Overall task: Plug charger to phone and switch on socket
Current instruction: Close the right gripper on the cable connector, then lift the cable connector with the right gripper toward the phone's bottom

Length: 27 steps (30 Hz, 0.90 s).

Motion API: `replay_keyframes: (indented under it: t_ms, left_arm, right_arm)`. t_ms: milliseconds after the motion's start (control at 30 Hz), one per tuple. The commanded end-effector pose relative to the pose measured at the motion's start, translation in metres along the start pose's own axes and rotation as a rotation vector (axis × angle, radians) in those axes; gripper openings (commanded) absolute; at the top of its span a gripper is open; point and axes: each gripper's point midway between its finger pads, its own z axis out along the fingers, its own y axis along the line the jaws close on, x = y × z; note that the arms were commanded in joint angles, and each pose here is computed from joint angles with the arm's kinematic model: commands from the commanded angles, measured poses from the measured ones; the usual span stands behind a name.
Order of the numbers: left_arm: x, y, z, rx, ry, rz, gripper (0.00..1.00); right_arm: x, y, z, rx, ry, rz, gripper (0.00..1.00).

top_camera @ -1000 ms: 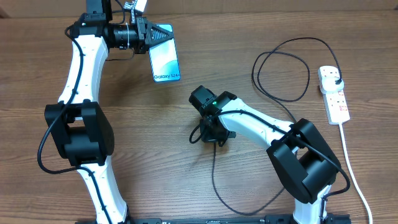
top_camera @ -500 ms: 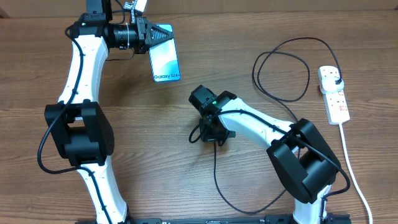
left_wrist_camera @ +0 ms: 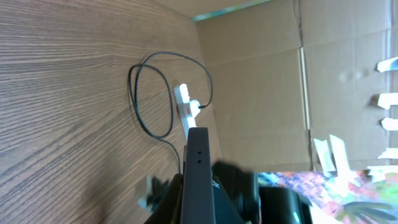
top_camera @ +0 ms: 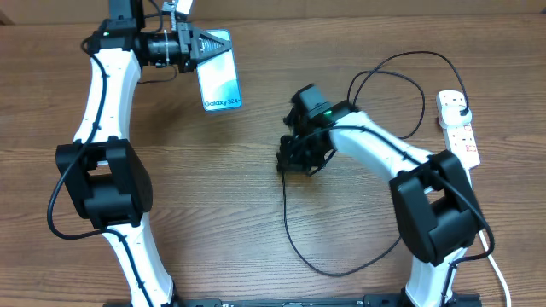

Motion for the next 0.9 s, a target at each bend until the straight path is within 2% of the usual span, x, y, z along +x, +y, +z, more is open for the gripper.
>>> replay_keyframes:
  t_ms: [0, 167, 333, 567, 867]
  left_arm:
    - [0.000, -0.016, -0.011, 0.090, 0.009, -0.001, 0.05]
    - [0.000, -0.029, -0.013, 0.161, 0.022, 0.042, 0.05]
    - [-0.008, -0.036, -0.014, 0.179, 0.023, 0.001, 0.04]
    - [-0.029, -0.048, -0.016, 0.186, -0.003, 0.018, 0.04]
    - [-0.063, -0.073, -0.015, 0.177, -0.107, 0.039, 0.05]
  right_arm:
    - [-0.006, 0.042, -0.024, -0.331, 0.030, -0.135, 0.04]
    - [-0.022, 0.069, -0.054, -0.576, -0.025, -0.233, 0.04]
    - [-0.028, 0.102, -0.082, -0.781, -0.058, -0.376, 0.04]
    - [-0.040, 0.122, -0.102, -0.867, -0.089, -0.422, 0.04]
    - [-0.054, 0.140, -0.121, -0.906, -0.138, -0.443, 0.04]
